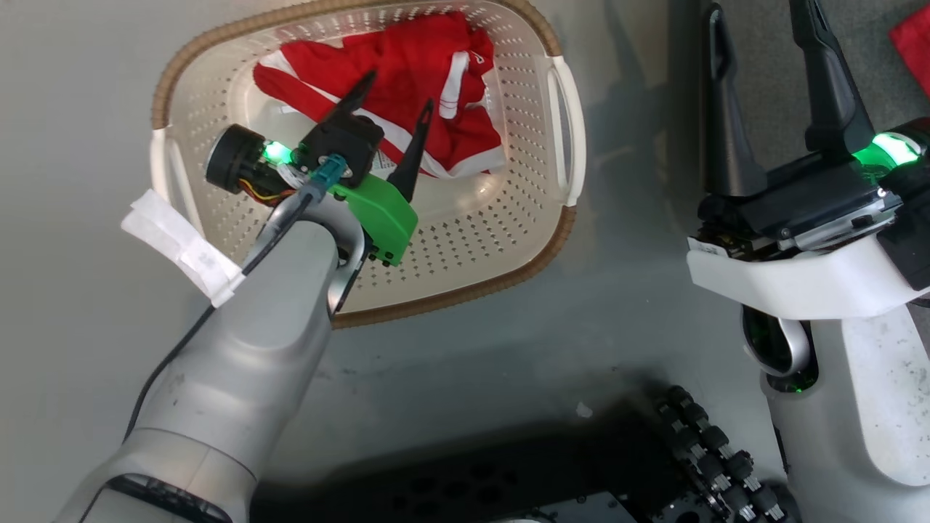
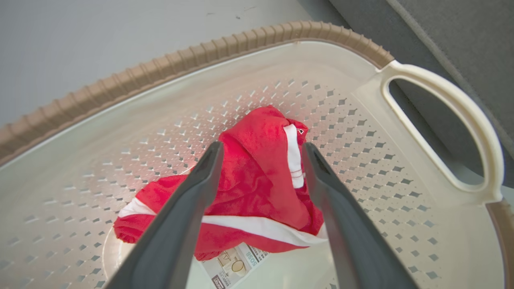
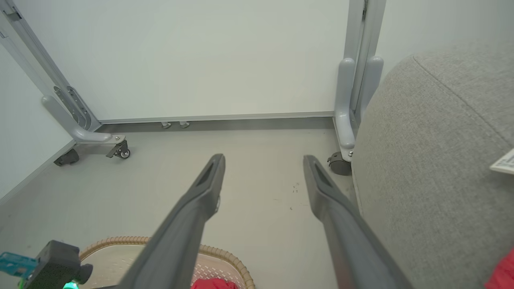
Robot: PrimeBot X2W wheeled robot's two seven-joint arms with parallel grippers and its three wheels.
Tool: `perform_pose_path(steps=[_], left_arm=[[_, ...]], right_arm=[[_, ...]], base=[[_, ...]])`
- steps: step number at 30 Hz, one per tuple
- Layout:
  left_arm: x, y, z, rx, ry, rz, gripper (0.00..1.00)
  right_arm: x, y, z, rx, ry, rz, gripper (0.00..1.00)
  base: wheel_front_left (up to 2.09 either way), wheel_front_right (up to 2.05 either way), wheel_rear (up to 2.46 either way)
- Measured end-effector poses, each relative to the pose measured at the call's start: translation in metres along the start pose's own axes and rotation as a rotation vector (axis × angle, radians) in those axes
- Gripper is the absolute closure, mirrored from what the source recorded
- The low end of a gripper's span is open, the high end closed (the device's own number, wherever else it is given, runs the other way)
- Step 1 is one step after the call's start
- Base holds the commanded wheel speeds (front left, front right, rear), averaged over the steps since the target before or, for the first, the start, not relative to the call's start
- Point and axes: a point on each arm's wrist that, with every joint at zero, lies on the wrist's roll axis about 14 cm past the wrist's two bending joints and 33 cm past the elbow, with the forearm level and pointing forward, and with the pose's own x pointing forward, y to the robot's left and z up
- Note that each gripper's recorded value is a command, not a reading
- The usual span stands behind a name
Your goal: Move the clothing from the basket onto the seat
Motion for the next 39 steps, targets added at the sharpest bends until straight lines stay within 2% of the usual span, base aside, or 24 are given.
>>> perform_pose_path(steps=[11,19,39], left_arm=[[0.043,0.022,-0.04,-0.025,0.099,0.015,0.0],[0.062,0.032,-0.059,-0.036,0.162,0.027,0.0],[0.051,0.042,-0.112,-0.016,0.49,0.051,0.0]], right_arm=[[-0.013,-0.016,-0.032,0.009,0.089,-0.048,0.0],[-0.018,-0.024,-0.037,0.009,0.111,-0.07,0.0],[-0.037,-0.025,-0.043,0.022,0.155,-0.103,0.0]], base=[[0.0,0.0,0.0],[0.0,0.0,0.0],[0.0,0.0,0.0]])
